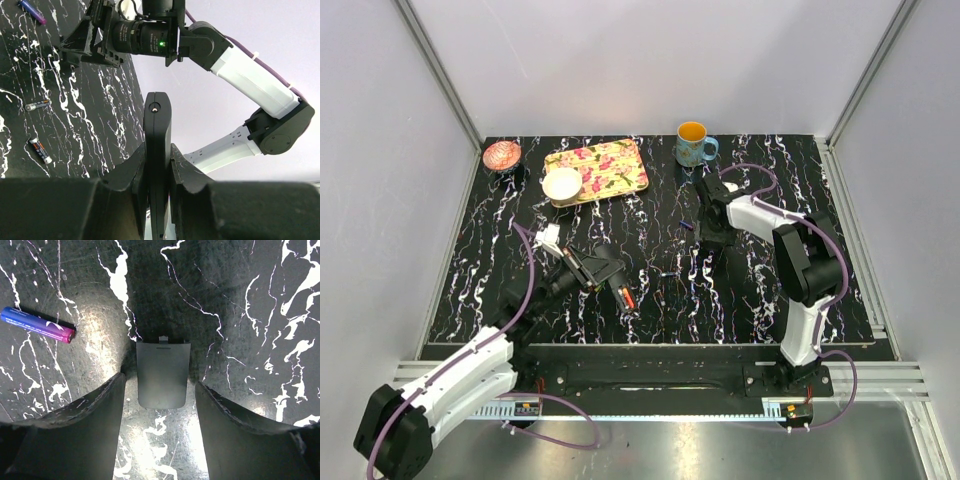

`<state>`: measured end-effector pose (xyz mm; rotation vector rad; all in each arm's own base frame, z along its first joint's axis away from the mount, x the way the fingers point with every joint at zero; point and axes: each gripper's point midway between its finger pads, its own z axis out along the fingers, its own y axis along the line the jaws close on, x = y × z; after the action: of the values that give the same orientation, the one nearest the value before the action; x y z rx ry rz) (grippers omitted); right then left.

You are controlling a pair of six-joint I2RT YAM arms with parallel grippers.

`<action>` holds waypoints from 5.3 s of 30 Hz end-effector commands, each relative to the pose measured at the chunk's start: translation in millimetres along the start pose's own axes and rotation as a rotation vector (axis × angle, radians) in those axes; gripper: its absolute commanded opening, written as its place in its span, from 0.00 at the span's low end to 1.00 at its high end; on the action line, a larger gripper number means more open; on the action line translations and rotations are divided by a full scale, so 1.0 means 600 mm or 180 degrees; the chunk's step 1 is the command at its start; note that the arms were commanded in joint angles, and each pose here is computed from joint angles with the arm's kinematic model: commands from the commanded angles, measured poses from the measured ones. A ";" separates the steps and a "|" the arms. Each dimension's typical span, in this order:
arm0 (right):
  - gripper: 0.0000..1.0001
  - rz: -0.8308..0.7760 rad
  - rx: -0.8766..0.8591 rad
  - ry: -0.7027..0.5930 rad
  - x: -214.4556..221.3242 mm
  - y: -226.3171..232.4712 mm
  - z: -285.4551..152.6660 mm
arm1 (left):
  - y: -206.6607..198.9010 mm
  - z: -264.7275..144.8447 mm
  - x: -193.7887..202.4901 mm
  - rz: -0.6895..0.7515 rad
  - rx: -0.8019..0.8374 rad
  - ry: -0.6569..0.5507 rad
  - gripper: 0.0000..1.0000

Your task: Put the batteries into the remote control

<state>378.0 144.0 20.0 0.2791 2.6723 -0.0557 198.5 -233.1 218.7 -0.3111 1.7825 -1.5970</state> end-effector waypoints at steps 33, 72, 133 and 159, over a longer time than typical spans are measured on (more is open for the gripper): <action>0.00 -0.0568 -0.1126 0.0070 0.049 0.005 -0.298 | -0.053 0.066 -0.048 -0.0027 0.0407 -0.0193 0.00; 0.00 -0.1993 -0.1595 0.0383 0.137 0.156 -0.457 | -0.022 0.183 -0.041 -0.0776 0.0583 -0.0085 0.00; 0.00 -0.2075 -0.1350 0.0432 0.155 0.172 -0.401 | -0.043 0.178 -0.017 -0.0900 0.0622 -0.0019 0.00; 0.35 -0.2103 -0.1234 0.0351 0.140 0.166 -0.405 | -0.036 0.179 -0.011 -0.0912 0.0587 -0.0003 0.00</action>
<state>207.7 281.8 192.6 -0.7517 2.7442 0.3470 273.0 -314.1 194.4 -0.5635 1.7941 -1.8093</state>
